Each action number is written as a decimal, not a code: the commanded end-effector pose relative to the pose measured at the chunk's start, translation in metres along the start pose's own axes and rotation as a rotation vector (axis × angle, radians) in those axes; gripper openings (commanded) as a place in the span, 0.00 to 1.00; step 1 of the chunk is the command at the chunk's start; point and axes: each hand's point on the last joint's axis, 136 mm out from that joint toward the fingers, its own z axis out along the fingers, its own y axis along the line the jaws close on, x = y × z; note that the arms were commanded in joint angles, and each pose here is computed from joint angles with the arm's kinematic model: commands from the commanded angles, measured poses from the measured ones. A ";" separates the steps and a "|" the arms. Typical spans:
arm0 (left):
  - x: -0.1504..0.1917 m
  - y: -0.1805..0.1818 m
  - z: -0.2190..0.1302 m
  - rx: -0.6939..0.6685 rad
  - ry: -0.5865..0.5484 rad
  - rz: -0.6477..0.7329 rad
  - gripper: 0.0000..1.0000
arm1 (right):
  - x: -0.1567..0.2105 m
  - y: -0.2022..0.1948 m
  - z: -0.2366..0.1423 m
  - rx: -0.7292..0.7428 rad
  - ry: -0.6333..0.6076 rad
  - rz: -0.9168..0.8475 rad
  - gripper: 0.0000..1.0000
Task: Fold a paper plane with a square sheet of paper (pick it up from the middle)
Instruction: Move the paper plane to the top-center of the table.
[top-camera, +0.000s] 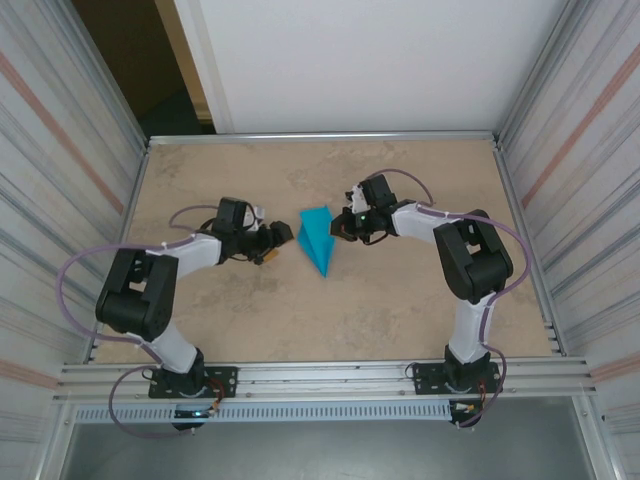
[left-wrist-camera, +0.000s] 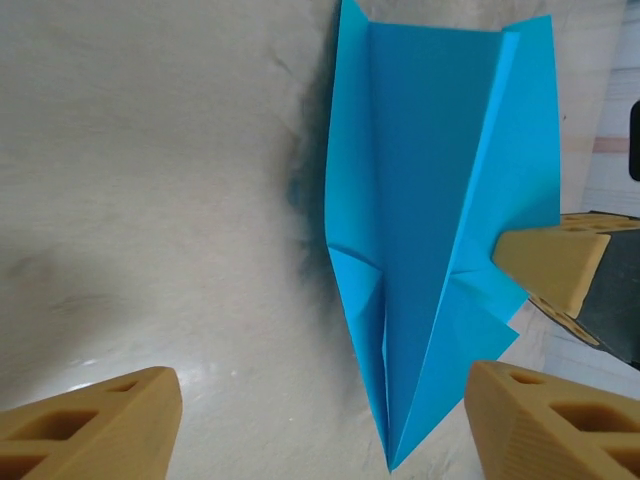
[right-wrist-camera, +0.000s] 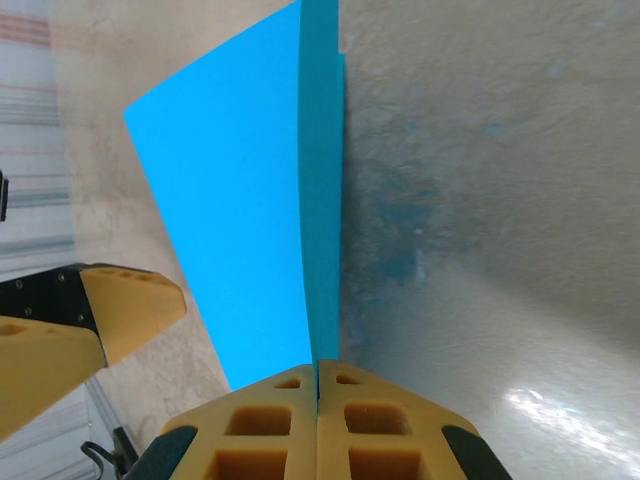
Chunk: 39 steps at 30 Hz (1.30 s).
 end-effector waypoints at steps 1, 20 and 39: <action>-0.006 -0.019 0.012 0.012 0.002 0.032 0.72 | 0.000 -0.004 -0.001 -0.034 0.001 -0.023 0.03; -0.004 -0.027 0.058 -0.032 0.082 0.022 0.44 | 0.005 -0.045 -0.001 0.018 -0.002 0.046 0.14; -0.003 -0.041 0.083 -0.005 0.180 0.030 0.23 | 0.003 -0.046 -0.003 0.014 -0.004 0.053 0.08</action>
